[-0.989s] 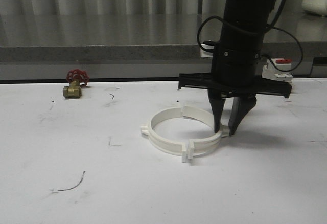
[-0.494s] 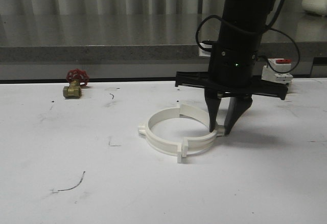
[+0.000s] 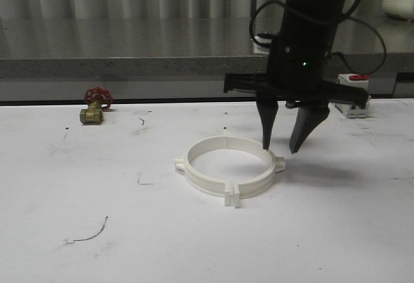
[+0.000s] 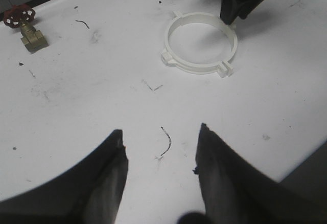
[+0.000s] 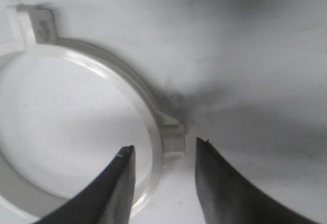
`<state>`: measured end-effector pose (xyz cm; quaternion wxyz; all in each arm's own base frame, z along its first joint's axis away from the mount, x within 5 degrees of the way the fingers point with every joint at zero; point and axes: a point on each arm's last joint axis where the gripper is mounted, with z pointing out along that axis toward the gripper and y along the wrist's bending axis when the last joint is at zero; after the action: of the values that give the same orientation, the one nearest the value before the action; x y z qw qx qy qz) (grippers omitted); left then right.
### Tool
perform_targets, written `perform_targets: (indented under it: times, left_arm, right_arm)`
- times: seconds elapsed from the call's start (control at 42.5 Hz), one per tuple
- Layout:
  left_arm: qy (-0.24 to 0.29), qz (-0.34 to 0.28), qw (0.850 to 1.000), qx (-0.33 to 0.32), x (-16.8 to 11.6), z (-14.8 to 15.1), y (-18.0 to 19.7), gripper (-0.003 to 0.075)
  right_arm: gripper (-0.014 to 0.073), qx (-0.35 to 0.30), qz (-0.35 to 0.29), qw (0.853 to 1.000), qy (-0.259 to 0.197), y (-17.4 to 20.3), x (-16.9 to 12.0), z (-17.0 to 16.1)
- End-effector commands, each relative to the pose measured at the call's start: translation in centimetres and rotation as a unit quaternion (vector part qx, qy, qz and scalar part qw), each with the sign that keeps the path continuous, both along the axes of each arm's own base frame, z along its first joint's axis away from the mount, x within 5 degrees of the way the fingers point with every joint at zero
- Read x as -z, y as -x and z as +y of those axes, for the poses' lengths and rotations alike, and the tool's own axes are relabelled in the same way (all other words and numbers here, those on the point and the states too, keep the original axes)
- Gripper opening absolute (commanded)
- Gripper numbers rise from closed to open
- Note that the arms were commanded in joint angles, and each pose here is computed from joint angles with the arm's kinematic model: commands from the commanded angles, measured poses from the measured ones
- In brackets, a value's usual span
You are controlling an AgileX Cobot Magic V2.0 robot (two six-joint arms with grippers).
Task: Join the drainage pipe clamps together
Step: 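Open the right gripper and lift it away from the ring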
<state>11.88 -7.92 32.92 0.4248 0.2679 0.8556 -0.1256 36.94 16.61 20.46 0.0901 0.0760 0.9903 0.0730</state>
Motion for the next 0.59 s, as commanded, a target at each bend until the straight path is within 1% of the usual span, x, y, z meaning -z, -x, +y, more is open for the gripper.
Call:
perform_targets:
  times: [0.0,0.071,0.141,0.235,0.33,0.471,0.565]
  left_arm:
    - [0.032,-0.038,0.999,0.001,-1.4,-0.2,-0.2,0.0315]
    - [0.032,-0.038,0.999,0.001,-1.4,-0.2,-0.2,0.0315]
    - [0.032,-0.038,0.999,0.001,-1.4,-0.2,-0.2,0.0315]
    - [0.032,-0.038,0.999,0.001,-1.4,-0.2,-0.2,0.0315]
    - [0.032,-0.038,0.999,0.001,-1.4,-0.2,-0.2,0.0315]
    - [0.032,-0.038,0.999,0.001,-1.4,-0.2,-0.2,0.0315]
    - [0.032,-0.038,0.999,0.001,-1.4,-0.2,-0.2,0.0315]
  right_arm:
    - [0.0322,-0.052,-0.081,0.995,0.001,1.1,-6.4,-0.9]
    - [0.0322,-0.105,-0.109,0.988,0.016,2.3,-9.0,-1.5]
    - [0.0322,-0.152,-0.141,0.978,0.028,3.8,-11.8,-2.3]
    - [0.0322,-0.185,-0.187,0.964,0.040,6.2,-15.4,-3.5]
    - [0.0322,-0.201,-0.236,0.950,0.039,9.4,-18.6,-4.9]
    - [0.0322,-0.210,-0.286,0.934,0.037,14.3,-21.0,-7.0]
    - [0.0322,-0.208,-0.313,0.926,0.035,17.5,-21.6,-8.4]
